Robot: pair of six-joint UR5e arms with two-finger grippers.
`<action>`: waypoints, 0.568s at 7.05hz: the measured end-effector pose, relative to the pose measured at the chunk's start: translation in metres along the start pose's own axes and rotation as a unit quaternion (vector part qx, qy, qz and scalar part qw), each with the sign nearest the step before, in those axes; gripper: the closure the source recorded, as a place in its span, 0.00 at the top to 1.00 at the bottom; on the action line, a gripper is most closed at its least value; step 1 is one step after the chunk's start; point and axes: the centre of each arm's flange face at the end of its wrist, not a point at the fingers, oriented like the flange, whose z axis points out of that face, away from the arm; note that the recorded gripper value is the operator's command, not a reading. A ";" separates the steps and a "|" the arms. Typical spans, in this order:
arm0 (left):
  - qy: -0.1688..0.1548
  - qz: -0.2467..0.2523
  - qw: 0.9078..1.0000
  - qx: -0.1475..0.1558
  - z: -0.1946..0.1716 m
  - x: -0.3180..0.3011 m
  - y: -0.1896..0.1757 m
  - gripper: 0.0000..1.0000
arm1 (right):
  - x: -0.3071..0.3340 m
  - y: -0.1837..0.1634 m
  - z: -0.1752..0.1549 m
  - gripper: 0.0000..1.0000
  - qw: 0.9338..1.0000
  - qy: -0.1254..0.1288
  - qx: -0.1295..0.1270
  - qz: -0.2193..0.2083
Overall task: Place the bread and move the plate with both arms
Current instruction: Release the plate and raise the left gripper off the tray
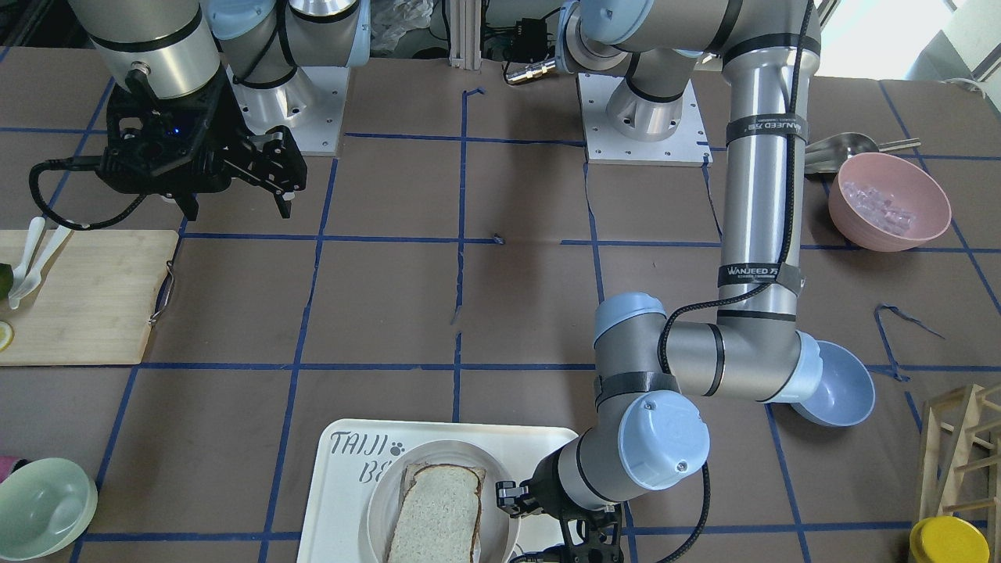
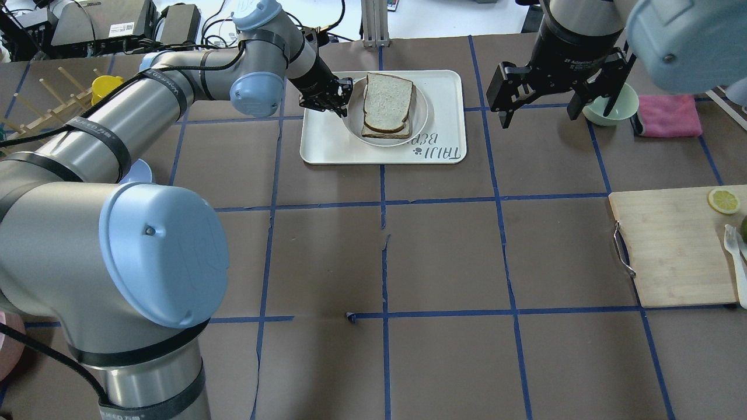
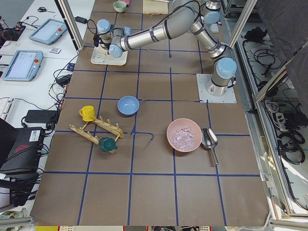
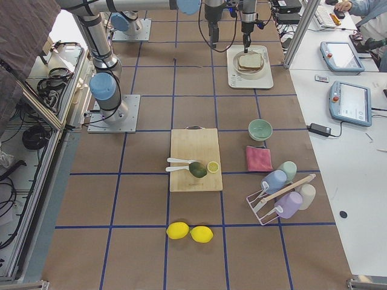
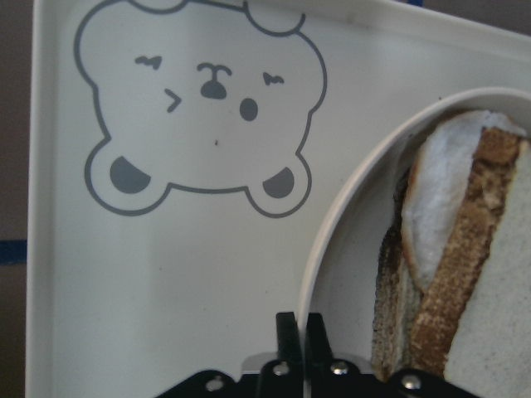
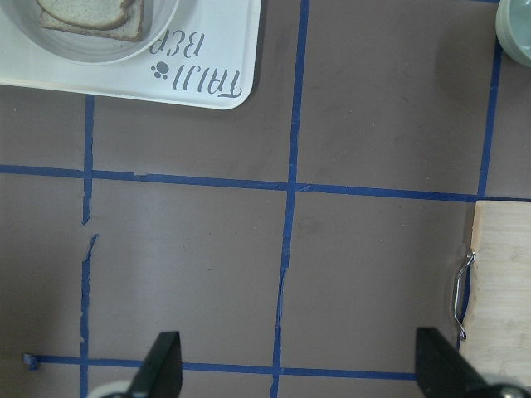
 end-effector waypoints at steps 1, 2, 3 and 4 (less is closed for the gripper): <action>-0.001 -0.001 1.000 0.002 0.000 0.000 0.000 1.00 | 0.000 0.000 0.000 1.00 1.000 -0.002 0.002 0.002; -0.002 -0.002 1.000 0.004 -0.006 0.003 0.000 1.00 | 0.000 -0.001 0.000 1.00 1.000 -0.003 0.003 0.003; -0.006 -0.005 1.000 0.004 -0.019 0.007 0.003 1.00 | 0.000 -0.001 0.000 1.00 1.000 -0.003 0.003 0.004; -0.012 -0.008 1.000 -0.004 -0.042 0.013 0.008 1.00 | -0.001 -0.001 0.000 1.00 1.000 -0.004 0.002 0.005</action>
